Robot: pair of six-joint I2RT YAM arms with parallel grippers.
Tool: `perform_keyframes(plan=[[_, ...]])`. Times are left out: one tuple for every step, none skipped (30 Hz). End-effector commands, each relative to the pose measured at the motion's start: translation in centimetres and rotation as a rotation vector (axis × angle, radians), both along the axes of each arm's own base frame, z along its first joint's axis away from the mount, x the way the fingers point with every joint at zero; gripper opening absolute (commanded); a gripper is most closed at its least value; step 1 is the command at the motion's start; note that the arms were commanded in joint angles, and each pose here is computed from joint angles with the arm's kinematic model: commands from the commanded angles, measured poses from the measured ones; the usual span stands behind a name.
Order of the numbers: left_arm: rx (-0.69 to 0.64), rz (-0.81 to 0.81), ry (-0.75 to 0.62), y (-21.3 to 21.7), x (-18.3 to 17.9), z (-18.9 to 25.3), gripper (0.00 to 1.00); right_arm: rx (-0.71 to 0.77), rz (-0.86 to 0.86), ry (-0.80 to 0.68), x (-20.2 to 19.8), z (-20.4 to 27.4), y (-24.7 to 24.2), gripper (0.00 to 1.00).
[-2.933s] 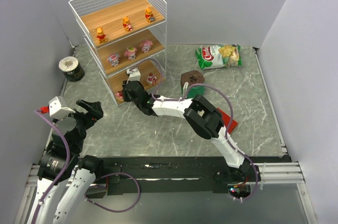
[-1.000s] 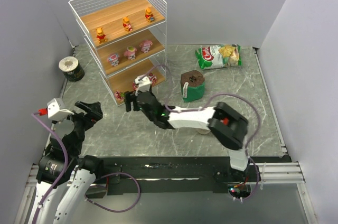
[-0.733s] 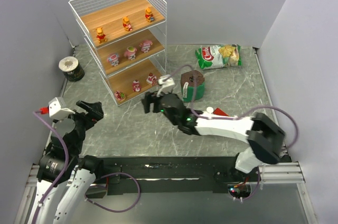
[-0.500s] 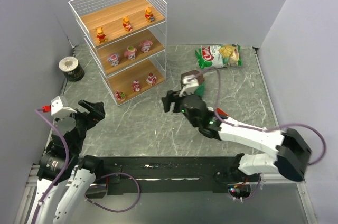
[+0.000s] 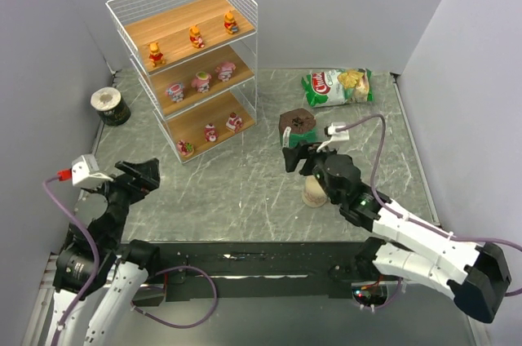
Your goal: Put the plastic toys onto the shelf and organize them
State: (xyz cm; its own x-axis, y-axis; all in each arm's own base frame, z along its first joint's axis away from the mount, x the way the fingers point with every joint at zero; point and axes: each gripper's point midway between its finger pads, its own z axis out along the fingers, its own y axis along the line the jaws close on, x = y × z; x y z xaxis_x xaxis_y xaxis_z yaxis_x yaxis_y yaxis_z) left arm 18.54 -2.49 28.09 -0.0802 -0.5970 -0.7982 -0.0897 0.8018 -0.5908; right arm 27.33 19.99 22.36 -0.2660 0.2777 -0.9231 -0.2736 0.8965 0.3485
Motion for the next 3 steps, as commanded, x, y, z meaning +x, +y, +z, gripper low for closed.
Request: perform_keyframes(plan=[[0.002,-0.021,-0.058,-0.25,-0.10,1.49,0.96,0.016,-0.020,-0.005,-0.04,0.28,-0.94,0.86],[0.002,-0.021,-0.054,-0.25,-0.10,1.46,0.96,0.020,-0.019,-0.005,-0.03,0.33,-0.95,0.86],[0.002,-0.021,-0.054,-0.24,-0.15,1.51,0.96,0.021,-0.019,-0.004,-0.02,0.30,-1.00,0.86]])
